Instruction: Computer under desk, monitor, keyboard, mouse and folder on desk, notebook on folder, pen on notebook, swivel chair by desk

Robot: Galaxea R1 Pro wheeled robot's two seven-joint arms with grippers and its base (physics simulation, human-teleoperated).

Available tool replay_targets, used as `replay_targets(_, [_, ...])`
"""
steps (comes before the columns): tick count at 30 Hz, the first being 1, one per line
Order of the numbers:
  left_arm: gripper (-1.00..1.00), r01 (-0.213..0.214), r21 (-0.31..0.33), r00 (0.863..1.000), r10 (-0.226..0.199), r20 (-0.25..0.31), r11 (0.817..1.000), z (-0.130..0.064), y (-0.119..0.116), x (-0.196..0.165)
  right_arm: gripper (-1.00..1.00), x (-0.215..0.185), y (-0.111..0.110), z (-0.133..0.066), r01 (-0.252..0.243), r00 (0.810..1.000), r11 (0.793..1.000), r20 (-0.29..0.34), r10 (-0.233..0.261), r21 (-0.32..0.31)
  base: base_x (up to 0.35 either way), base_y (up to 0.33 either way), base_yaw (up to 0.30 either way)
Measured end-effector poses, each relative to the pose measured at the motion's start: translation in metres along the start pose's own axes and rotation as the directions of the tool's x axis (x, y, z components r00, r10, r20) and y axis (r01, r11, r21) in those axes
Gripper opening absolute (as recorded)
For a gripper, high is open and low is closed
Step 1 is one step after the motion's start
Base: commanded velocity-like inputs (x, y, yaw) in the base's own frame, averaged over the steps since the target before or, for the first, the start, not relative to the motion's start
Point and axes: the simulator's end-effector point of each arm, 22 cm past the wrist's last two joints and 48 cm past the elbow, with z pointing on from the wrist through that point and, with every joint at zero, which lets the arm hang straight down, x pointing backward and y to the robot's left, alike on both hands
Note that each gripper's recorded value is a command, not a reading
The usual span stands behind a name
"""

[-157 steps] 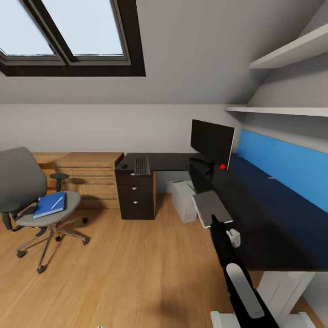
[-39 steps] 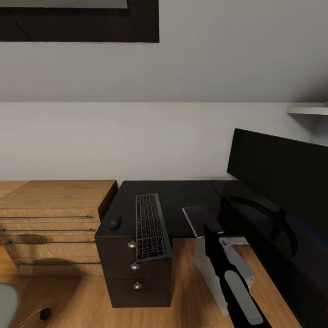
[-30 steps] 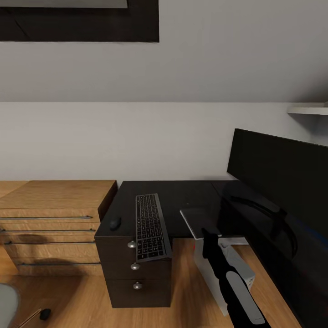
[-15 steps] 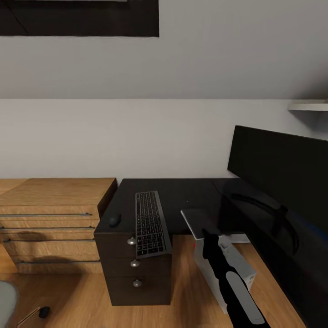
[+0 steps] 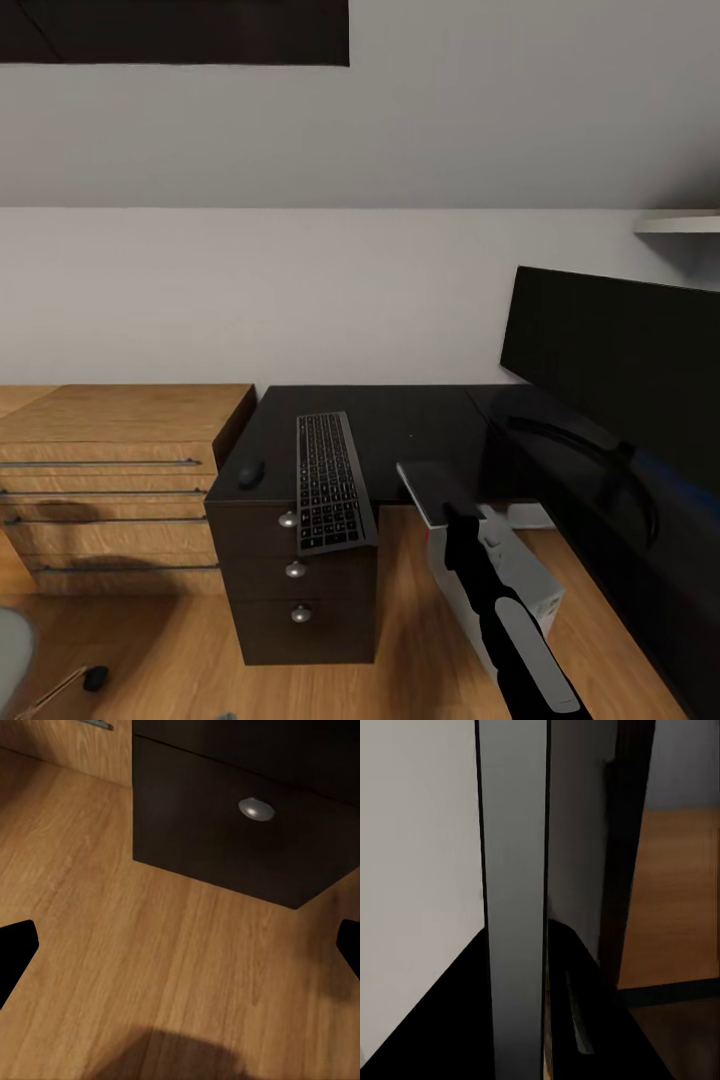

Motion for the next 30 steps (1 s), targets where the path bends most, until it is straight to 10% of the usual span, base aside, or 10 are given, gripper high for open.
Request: replay_targets(30, [1.0,-0.004,-0.006,1.0,0.004,-0.002,1.0,0.008,0.007,0.011,-1.0,-0.001,-0.014,0.0,0.002,1.0,1.0,0.0,-0.002,0.003,0.048,0.015,0.0])
